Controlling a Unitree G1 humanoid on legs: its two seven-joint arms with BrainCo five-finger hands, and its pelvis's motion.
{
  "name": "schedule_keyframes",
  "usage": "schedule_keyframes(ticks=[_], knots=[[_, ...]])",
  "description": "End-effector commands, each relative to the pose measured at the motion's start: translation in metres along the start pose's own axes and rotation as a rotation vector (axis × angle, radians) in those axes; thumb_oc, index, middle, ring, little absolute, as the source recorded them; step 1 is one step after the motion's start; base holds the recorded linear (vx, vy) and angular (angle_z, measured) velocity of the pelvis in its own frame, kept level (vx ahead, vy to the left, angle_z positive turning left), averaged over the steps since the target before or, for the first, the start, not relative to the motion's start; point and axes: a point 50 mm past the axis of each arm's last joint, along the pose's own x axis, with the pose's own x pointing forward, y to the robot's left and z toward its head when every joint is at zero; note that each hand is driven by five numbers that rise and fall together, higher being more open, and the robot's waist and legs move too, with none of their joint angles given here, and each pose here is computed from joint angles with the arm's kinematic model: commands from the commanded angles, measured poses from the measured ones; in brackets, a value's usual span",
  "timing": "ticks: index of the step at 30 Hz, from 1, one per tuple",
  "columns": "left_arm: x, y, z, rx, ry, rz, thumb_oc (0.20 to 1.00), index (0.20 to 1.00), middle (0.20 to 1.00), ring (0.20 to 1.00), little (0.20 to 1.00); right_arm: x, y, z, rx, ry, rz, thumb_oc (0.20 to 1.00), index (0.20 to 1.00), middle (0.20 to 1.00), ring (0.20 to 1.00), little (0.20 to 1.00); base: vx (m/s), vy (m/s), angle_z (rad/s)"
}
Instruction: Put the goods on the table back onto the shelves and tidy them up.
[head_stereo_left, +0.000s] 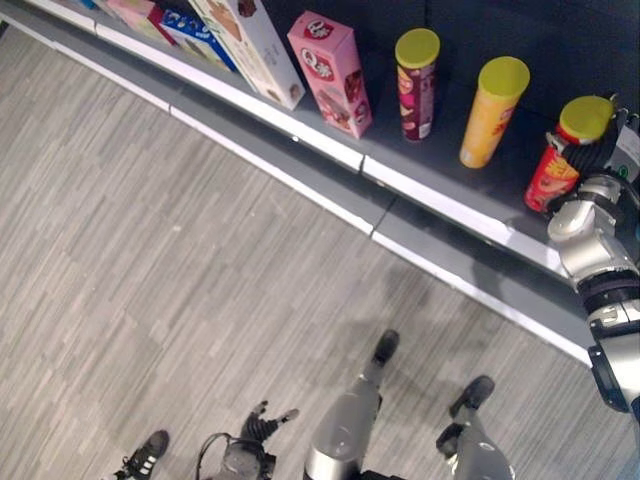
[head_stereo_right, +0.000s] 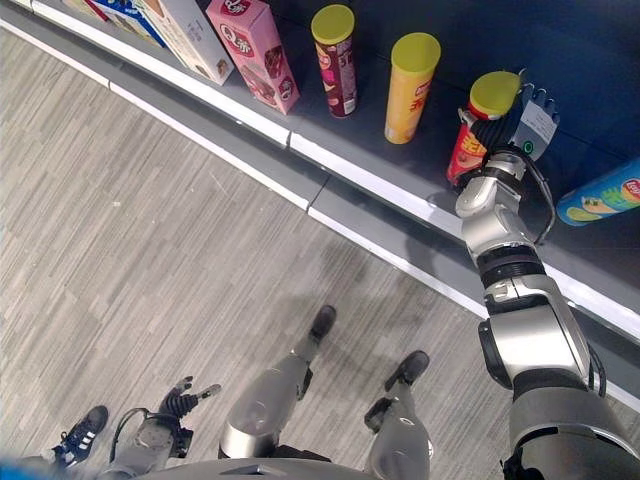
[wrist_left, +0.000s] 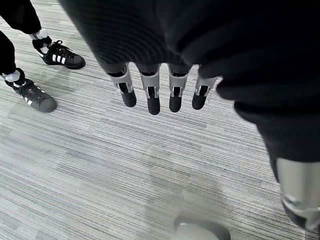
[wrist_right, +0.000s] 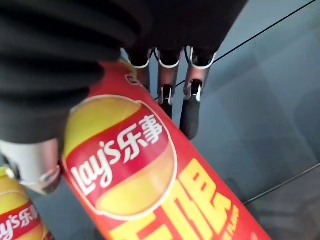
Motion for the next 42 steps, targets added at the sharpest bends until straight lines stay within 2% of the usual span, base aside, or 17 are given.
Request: schedule_keyframes(ticks=[1, 18, 19, 21, 35, 42], knots=[[0.0, 0.009, -0.005, 0.083, 0.007, 0.018, 1.0, 1.0, 1.0, 1.0, 1.0, 0.019, -0.021, 0.003, -0.076, -0.087, -0.076, 0.2, 0.2, 0.2, 0.2, 0.2, 0.0, 0.0, 0.0], [-0.001, 0.008, -0.006, 0.069, 0.015, 0.02, 1.0, 1.0, 1.0, 1.0, 1.0, 0.02, -0.02, -0.005, -0.105, -0.062, -0.06, 0.2, 0.2, 0.2, 0.2, 0.2, 0.0, 0.0, 0.0], [-0.001, 0.007, -0.006, 0.068, 0.015, 0.019, 1.0, 1.0, 1.0, 1.0, 1.0, 0.02, -0.02, -0.004, -0.1, -0.06, -0.063, 0.291, 0.291, 0.291, 0.291, 0.291, 0.0, 0.0, 0.0], [-0.001, 0.007, -0.006, 0.069, 0.013, 0.019, 1.0, 1.0, 1.0, 1.0, 1.0, 0.018, -0.018, -0.004, -0.101, -0.059, -0.065, 1.0, 1.0, 1.0, 1.0, 1.0, 0.0, 0.0, 0.0], [0.0, 0.006, -0.009, 0.071, 0.043, 0.027, 1.0, 1.0, 1.0, 1.0, 1.0, -0.004, -0.013, 0.004, -0.046, -0.113, -0.098, 1.0, 1.0, 1.0, 1.0, 1.0, 0.0, 0.005, -0.01], [-0.002, 0.01, -0.02, 0.064, 0.095, 0.053, 1.0, 1.0, 1.0, 1.0, 1.0, -0.023, -0.042, 0.006, 0.014, -0.217, -0.222, 1.0, 1.0, 1.0, 1.0, 1.0, 0.01, 0.047, -0.13]])
